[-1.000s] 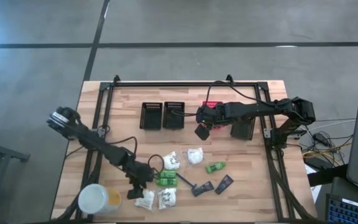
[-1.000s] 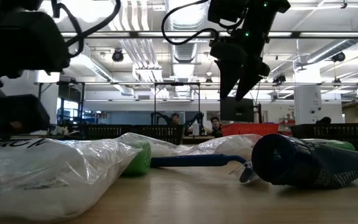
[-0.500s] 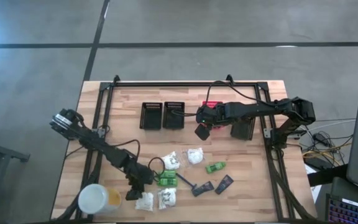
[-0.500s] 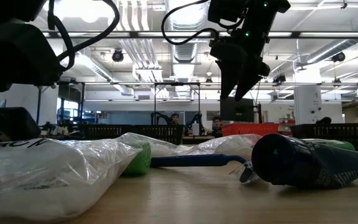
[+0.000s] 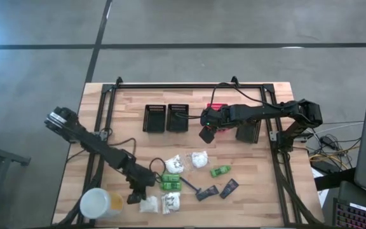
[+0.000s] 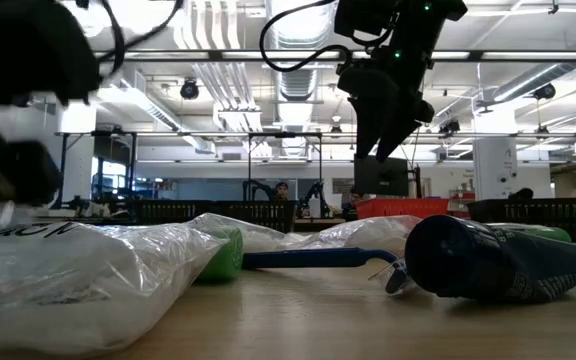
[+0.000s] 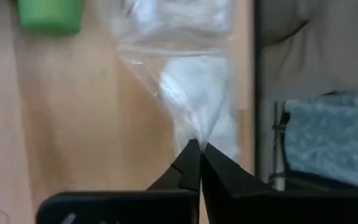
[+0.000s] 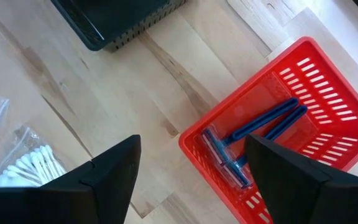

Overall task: Pick & Place Travel size toiletries
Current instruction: Put the white cotton pack into the left black bin

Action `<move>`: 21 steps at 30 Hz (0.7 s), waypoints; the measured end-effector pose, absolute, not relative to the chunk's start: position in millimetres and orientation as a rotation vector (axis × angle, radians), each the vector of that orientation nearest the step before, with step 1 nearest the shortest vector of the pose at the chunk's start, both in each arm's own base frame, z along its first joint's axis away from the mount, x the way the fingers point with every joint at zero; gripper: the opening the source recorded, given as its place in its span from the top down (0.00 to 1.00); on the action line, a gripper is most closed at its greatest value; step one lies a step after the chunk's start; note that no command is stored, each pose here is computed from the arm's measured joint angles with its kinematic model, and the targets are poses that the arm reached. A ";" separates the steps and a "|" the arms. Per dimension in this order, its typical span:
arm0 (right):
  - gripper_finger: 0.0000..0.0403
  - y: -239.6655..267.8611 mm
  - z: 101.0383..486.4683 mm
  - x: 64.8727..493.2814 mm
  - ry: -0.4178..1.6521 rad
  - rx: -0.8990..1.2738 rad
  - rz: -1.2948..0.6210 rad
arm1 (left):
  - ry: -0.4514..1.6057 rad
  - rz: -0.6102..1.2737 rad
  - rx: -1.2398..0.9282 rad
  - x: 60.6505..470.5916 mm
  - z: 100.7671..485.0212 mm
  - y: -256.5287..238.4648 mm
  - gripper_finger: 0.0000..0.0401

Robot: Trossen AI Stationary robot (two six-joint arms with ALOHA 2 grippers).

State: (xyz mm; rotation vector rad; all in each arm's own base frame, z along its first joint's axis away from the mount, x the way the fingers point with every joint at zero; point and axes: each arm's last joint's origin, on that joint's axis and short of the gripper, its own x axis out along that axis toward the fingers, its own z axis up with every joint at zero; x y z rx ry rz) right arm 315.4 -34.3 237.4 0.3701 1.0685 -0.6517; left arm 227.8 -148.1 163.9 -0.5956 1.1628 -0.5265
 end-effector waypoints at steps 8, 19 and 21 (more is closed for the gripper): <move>0.35 -36.5 242.6 314.1 1.009 0.350 -0.728 | 0.880 -0.244 -0.652 201.7 226.2 -113.9 0.99; 0.35 -54.2 271.5 300.1 0.807 0.424 -0.880 | 0.288 0.618 -0.973 160.6 246.3 -27.3 1.00; 0.34 -58.3 271.9 299.9 0.797 0.432 -0.891 | 0.251 0.690 -0.983 157.6 240.7 -14.8 1.00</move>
